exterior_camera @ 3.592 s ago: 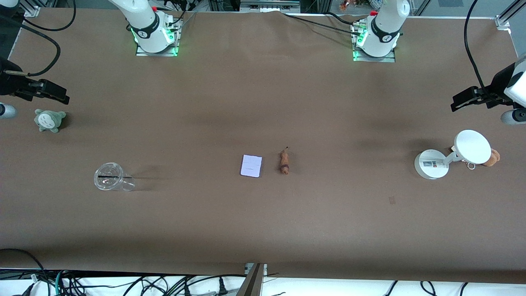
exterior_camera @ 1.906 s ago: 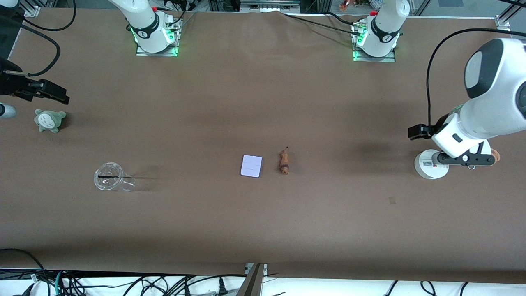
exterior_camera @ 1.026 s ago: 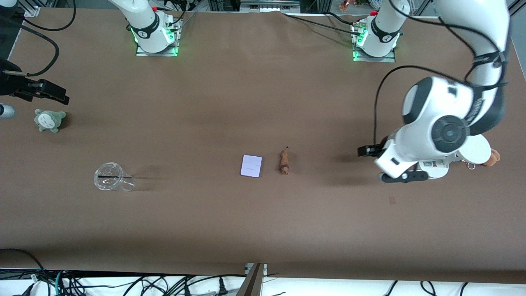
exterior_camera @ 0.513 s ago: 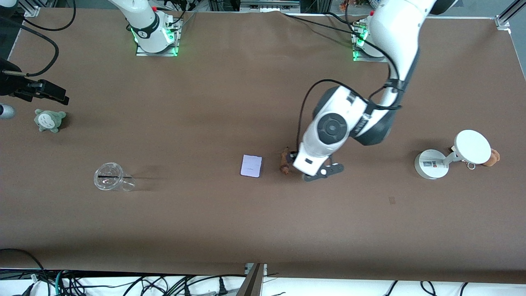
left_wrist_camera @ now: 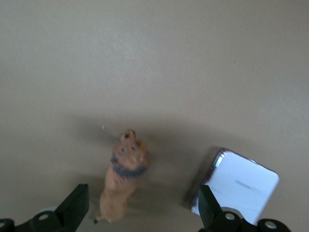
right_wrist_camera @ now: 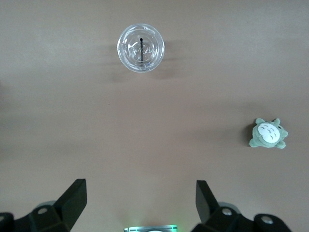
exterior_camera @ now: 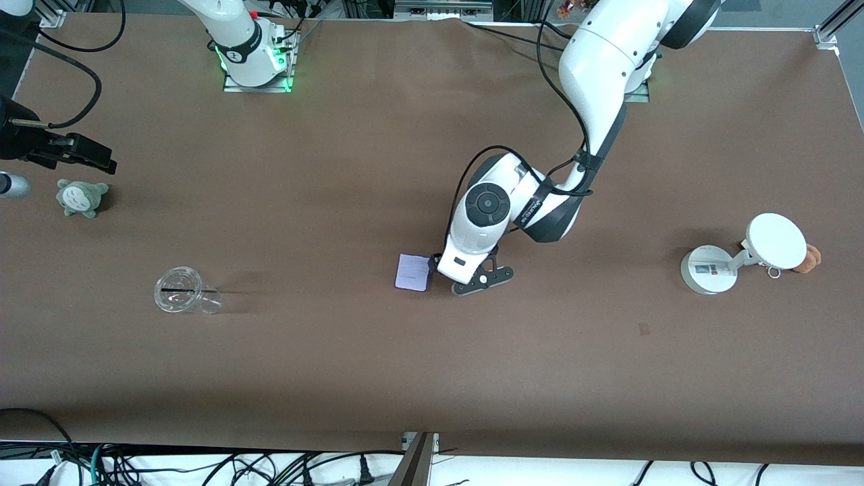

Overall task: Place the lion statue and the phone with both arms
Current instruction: 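Grasp the lion with the left gripper while the right gripper reaches the phone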

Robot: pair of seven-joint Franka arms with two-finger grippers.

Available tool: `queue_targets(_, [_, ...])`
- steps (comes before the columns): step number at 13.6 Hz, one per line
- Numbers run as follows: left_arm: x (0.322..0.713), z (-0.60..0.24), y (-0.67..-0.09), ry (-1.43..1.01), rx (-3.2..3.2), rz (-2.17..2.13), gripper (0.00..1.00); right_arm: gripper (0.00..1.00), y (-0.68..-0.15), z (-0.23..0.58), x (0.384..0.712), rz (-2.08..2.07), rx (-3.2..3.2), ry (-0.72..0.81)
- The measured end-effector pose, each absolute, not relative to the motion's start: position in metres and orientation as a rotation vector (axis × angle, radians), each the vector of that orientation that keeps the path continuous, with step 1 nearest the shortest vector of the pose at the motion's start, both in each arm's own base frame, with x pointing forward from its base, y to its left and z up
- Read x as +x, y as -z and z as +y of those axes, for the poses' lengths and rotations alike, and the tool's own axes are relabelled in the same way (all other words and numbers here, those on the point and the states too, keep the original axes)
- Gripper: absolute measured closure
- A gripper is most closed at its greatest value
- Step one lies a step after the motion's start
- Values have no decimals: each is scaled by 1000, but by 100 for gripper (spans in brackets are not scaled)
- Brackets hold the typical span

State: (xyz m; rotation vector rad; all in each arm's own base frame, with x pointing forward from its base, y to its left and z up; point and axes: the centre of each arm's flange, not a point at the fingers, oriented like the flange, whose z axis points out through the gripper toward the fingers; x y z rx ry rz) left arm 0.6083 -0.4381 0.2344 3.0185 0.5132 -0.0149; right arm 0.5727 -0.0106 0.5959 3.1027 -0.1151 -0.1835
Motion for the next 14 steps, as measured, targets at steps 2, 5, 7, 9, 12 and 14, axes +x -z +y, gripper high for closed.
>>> queue_targets(2, [611,-434,-231,-8,3039,503,0,0,-591,-11,575,-117,3100,196])
queue_targets(5, [612,-436,-227,-32,3030,497,0,0,-571,-10,583,-117,3092,248])
queue_targets(7, [612,-437,-226,-32,3027,508,6,0,-555,-10,590,-118,3083,291])
queue_targets(9, [610,-439,-225,-30,3027,515,8,0,-547,-10,593,-96,3081,312])
queue_targets(12, [606,-442,-215,-14,3037,514,7,0,-547,-10,593,-41,3086,313])
queue_targets(14, [605,-441,-208,-16,3051,504,7,0,-546,-10,593,-34,3086,317])
